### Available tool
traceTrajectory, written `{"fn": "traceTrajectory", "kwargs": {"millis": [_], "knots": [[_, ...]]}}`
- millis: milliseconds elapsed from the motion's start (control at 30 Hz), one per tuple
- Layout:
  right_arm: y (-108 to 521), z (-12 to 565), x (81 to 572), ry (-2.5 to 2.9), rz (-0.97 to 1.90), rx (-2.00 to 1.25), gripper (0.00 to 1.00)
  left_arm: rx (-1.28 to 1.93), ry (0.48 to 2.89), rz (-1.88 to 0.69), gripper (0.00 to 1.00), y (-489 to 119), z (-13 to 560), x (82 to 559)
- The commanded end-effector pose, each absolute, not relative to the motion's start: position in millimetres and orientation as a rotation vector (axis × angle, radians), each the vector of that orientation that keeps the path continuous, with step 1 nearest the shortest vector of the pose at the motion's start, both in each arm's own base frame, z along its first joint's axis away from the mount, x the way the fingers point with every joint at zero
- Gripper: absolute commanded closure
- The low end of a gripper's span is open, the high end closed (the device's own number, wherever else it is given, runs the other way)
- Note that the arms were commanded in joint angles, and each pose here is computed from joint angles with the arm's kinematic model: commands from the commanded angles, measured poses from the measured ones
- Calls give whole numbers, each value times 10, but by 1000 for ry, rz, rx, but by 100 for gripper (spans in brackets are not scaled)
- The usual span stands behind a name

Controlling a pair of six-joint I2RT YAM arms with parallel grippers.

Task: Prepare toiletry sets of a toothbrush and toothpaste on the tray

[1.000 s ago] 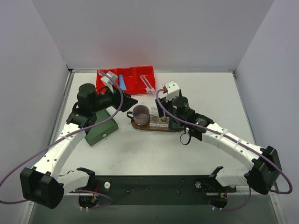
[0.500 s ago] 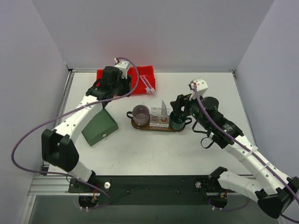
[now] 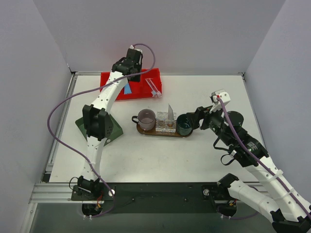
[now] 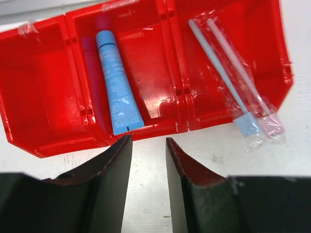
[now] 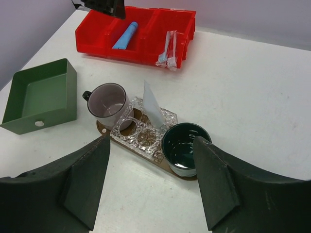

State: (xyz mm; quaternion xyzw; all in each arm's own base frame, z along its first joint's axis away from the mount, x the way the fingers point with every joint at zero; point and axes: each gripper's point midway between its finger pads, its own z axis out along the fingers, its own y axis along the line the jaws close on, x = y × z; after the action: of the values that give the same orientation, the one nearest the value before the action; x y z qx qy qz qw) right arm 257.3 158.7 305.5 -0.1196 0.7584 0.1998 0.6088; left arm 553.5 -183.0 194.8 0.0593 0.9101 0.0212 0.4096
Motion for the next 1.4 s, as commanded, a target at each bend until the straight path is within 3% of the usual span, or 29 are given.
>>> {"fn": "traceTrajectory", "kwargs": {"millis": [0, 133, 633, 1367], "knots": [[1587, 3039, 2520, 1743, 484, -295, 37, 67, 2375, 146, 57, -1551, 1754, 5549], [1592, 3006, 2516, 1749, 483, -309, 37, 58, 2409, 173, 66, -1522, 1464, 5585], [1742, 2910, 2514, 1784, 536, -371, 37, 142, 2431, 336, 66, -1411, 944, 5721], [1918, 2822, 2507, 1803, 596, -461, 37, 312, 2418, 402, 44, -1417, 617, 5865]]}}
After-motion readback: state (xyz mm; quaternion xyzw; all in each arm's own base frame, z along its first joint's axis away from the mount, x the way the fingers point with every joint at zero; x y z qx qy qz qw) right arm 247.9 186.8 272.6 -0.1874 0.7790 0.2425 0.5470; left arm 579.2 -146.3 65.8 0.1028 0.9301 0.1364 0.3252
